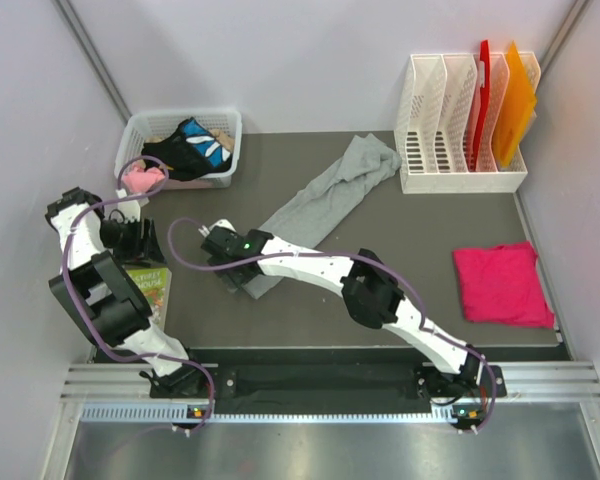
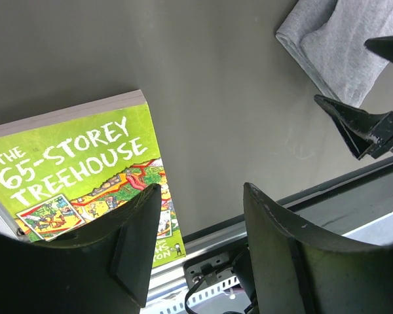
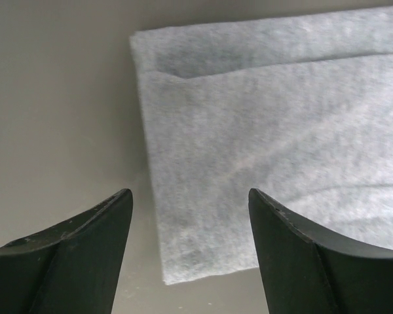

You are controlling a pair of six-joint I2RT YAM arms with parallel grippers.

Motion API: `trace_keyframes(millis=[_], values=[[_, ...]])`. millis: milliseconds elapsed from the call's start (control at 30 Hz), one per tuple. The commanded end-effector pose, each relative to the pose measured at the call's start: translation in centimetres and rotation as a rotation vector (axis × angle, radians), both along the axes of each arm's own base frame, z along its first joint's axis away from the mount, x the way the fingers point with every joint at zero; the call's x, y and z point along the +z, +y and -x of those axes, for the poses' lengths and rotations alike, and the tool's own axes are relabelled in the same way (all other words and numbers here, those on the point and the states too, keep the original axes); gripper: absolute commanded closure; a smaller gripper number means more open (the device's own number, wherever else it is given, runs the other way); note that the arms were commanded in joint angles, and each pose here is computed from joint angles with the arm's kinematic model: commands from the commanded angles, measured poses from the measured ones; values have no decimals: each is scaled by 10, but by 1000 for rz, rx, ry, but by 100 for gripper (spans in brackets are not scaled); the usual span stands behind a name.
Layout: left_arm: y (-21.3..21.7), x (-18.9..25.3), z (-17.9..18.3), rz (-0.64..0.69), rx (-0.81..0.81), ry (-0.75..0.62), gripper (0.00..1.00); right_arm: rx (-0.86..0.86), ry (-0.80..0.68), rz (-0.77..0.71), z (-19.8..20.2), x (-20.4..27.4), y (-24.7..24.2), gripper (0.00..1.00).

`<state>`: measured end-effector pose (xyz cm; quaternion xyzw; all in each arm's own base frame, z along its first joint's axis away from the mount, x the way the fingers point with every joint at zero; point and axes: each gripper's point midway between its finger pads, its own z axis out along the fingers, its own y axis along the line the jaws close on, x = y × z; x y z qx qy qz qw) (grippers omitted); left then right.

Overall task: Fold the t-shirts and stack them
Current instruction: Rotate the tshirt 45 degrees

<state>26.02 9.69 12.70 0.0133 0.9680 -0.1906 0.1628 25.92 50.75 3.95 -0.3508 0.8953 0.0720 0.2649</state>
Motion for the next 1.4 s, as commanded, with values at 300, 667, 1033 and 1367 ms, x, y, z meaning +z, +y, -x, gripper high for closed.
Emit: trace_keyframes(millis=[300, 667, 1033, 1367], values=[[-4, 5, 3, 11, -30, -7, 42, 73, 122, 45, 43, -52, -2, 38], [0, 6, 8, -29, -47, -17, 43, 55, 197, 101, 86, -55, -51, 40], [-2, 8, 10, -29, -57, -20, 43, 71, 209, 205, 121, -52, -99, 39], [-5, 11, 16, -41, -73, -28, 43, 115, 103, 290, 123, -11, -104, 39]])
